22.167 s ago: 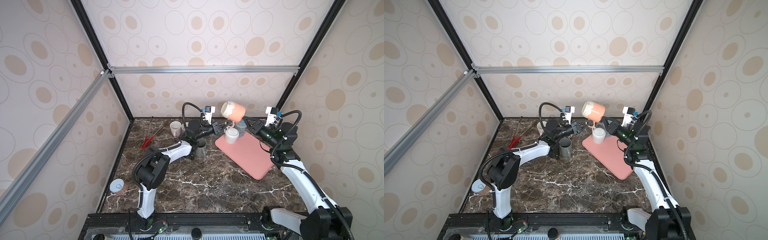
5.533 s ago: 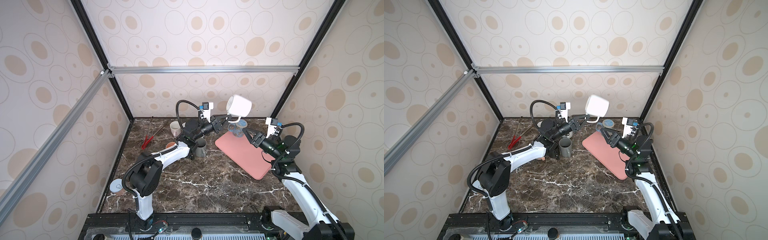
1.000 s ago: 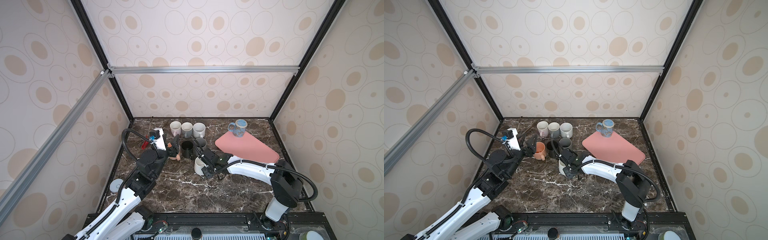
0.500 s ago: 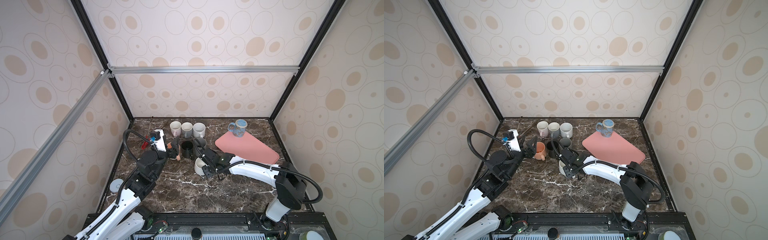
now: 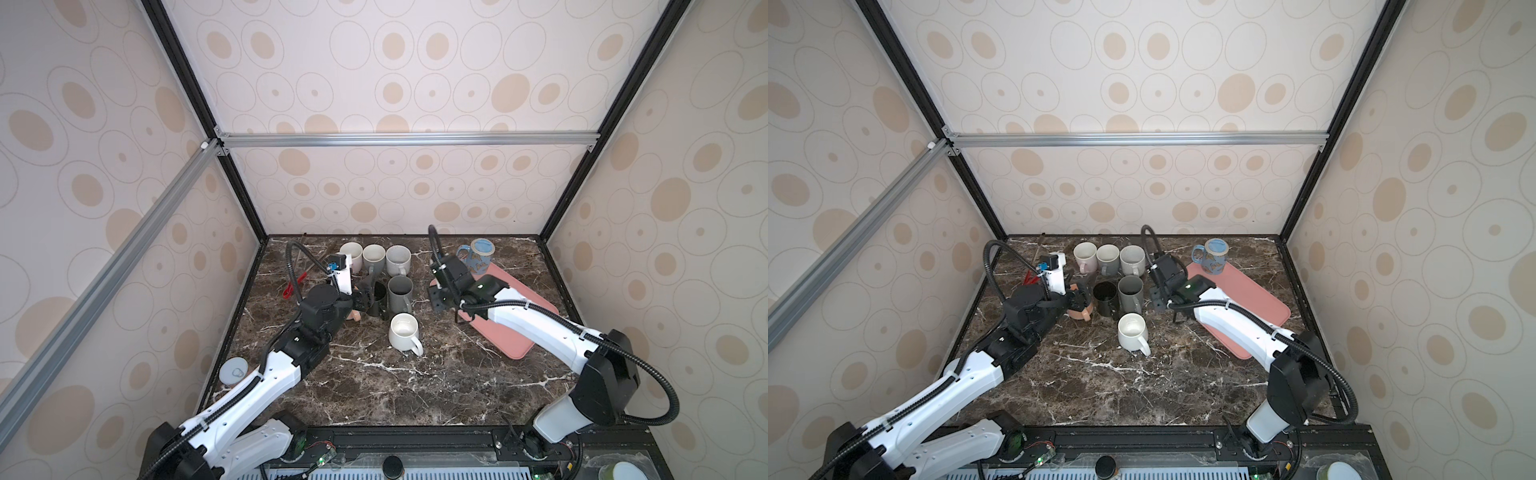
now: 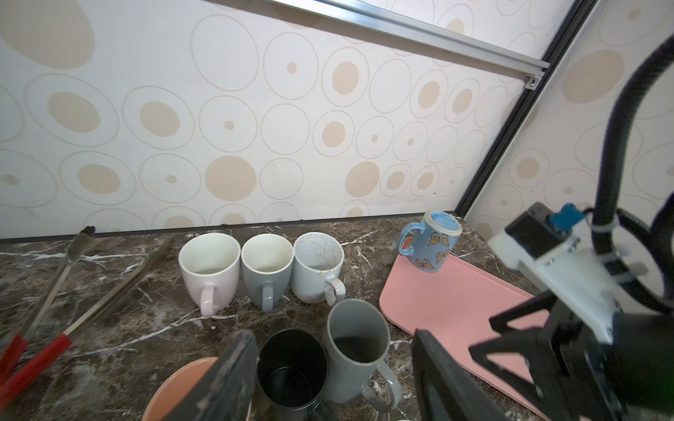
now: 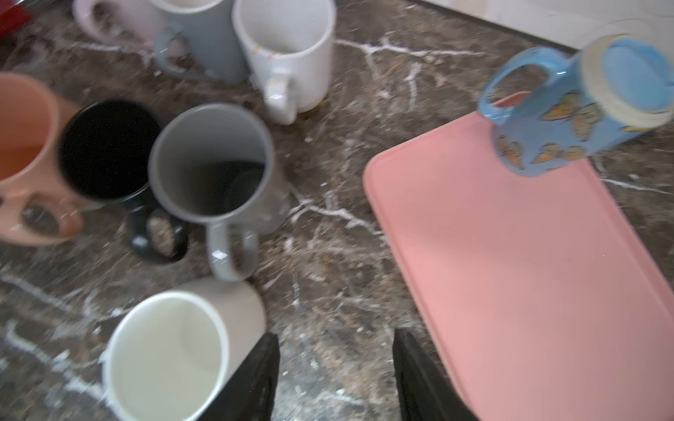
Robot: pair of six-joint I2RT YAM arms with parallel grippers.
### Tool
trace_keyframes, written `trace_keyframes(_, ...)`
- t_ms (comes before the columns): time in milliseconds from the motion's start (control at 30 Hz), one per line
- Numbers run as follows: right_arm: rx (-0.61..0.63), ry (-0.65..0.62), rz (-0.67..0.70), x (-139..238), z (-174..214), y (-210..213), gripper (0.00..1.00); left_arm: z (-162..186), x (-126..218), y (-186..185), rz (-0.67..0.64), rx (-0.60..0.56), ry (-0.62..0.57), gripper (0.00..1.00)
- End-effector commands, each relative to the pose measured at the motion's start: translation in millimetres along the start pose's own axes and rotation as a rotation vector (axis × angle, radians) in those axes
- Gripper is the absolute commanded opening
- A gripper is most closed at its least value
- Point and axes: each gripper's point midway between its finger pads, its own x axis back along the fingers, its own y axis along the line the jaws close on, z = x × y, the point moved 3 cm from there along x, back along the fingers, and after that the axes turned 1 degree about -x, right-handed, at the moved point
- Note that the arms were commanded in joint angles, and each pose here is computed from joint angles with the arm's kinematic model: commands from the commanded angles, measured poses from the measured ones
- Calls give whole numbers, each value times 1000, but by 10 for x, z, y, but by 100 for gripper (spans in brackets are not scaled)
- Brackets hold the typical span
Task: Turn the mug right side up
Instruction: 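Open the right gripper and move it over the blue butterfly mug, then lower the right gripper and grasp the blue butterfly mug's body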
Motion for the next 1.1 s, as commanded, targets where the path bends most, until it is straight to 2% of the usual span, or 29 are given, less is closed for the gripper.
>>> trace_keyframes(0, -70, -69, 39, 112, -310, -382, 57, -351, -143, -217, 112, 23, -91, 66)
trace_keyframes(133, -151, -76, 94, -9, -437, -787, 61, -335, -443, -360, 181, 60, -81, 63)
trace_keyframes(300, -247, -40, 124, -335, -563, -1238, 63, -293, -899, -514, 236, 73, -48, 62)
trace_keyframes(467, -298, 6, 170, -668, -752, -1583, 63, -238, -1285, -658, 282, 75, -24, 60)
trace_keyframes(700, -315, -17, 216, -1027, -1060, -1864, 64, 24, -1756, -888, 353, 81, 41, 59)
trace_keyframes(900, -280, -19, 275, -1301, -1203, -2006, 64, 184, -1935, -972, 385, 83, 82, 59)
trace_keyframes(1067, -291, -17, 255, -1534, -1283, -2095, 65, 292, -1942, -941, 376, 79, 102, 59)
